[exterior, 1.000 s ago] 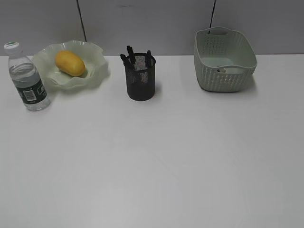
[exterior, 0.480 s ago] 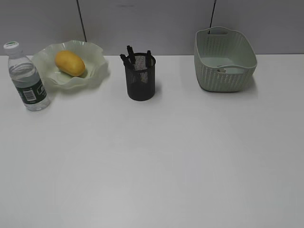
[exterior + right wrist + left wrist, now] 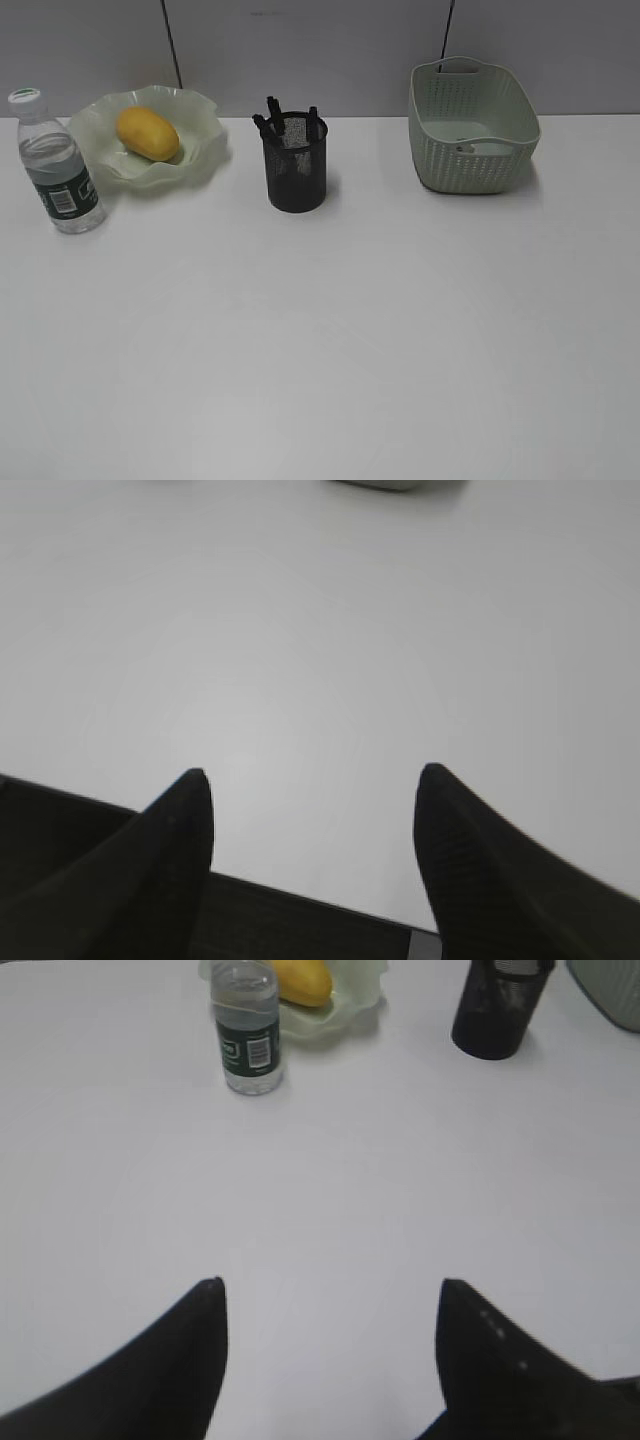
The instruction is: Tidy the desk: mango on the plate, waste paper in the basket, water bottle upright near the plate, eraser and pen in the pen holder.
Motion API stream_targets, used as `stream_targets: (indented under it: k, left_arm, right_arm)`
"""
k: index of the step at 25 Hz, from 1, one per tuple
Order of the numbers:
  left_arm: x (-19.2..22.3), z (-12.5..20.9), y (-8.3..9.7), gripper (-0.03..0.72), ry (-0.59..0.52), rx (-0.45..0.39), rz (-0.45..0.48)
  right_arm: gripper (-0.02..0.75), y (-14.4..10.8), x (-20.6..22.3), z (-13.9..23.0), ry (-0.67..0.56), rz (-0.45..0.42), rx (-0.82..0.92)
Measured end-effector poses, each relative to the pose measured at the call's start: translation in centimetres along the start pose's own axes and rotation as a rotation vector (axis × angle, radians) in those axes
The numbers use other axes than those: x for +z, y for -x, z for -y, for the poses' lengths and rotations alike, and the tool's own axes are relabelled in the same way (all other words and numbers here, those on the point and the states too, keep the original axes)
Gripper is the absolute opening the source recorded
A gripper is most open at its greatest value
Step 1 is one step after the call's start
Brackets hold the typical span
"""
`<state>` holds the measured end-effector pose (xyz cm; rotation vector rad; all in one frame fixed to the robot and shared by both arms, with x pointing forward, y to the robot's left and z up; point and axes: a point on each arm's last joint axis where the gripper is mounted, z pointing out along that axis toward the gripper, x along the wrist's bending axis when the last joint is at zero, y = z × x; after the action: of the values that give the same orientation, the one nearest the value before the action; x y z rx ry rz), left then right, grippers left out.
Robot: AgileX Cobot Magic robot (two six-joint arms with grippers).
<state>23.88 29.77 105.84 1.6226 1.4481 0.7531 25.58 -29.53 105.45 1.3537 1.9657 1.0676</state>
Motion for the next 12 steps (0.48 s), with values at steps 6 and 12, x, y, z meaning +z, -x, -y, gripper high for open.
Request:
stream_targets:
  k: [6,12]
  left_arm:
    - [0.0,0.0,0.0,0.499,0.018,-0.07,-0.126]
    - [-0.7,0.5,0.2,0.499,0.079,-0.104,-0.197]
  right_arm:
    - [0.502,0.3,-0.4,0.2,0.031,0.188,0.124]
    - [0.502,0.0,-1.8,1.1,0.132,0.297,0.183]
